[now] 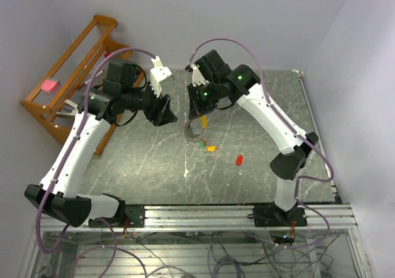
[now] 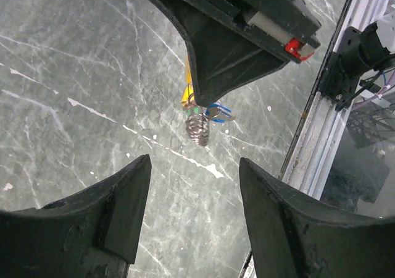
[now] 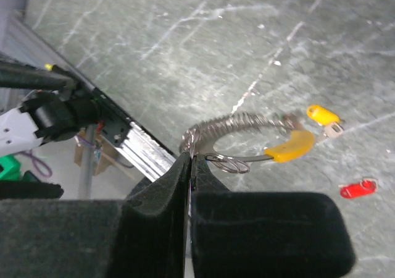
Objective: Put the keys on the keyring
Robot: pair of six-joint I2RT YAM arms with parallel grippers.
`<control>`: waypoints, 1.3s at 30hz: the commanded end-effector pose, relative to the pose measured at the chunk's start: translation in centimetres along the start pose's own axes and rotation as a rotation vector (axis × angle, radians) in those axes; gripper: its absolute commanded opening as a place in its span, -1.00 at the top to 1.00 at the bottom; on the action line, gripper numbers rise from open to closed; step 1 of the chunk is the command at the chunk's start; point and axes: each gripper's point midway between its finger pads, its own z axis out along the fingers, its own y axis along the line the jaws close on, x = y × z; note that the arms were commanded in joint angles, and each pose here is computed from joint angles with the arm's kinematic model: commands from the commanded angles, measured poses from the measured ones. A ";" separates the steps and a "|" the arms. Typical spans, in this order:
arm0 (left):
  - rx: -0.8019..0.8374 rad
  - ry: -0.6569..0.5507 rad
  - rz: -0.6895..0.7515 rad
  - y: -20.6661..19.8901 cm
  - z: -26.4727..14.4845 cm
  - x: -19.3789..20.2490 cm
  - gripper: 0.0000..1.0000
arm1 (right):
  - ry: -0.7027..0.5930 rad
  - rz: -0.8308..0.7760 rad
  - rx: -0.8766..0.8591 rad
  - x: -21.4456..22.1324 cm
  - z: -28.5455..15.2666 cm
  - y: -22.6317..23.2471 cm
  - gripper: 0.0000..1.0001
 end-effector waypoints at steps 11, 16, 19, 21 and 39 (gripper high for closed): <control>-0.155 -0.013 -0.068 3.3 2.0 -0.2 -0.42 | 0.116 0.085 0.289 2.8 1.8 -6.1 1.00; -0.109 -0.032 -0.126 2.6 3.2 0.3 -0.48 | 0.118 0.149 0.206 2.5 2.7 -5.5 1.00; -0.081 -0.021 -0.152 1.7 4.1 1.0 -0.48 | 0.076 0.199 0.159 1.6 2.7 -5.2 1.00; -0.076 -0.015 -0.173 1.3 4.4 1.5 -0.49 | 0.040 0.227 0.147 0.9 2.5 -5.1 1.00; -0.101 0.007 -0.060 1.5 5.9 0.5 -0.61 | -0.095 0.375 -0.155 -3.6 1.6 -1.5 1.00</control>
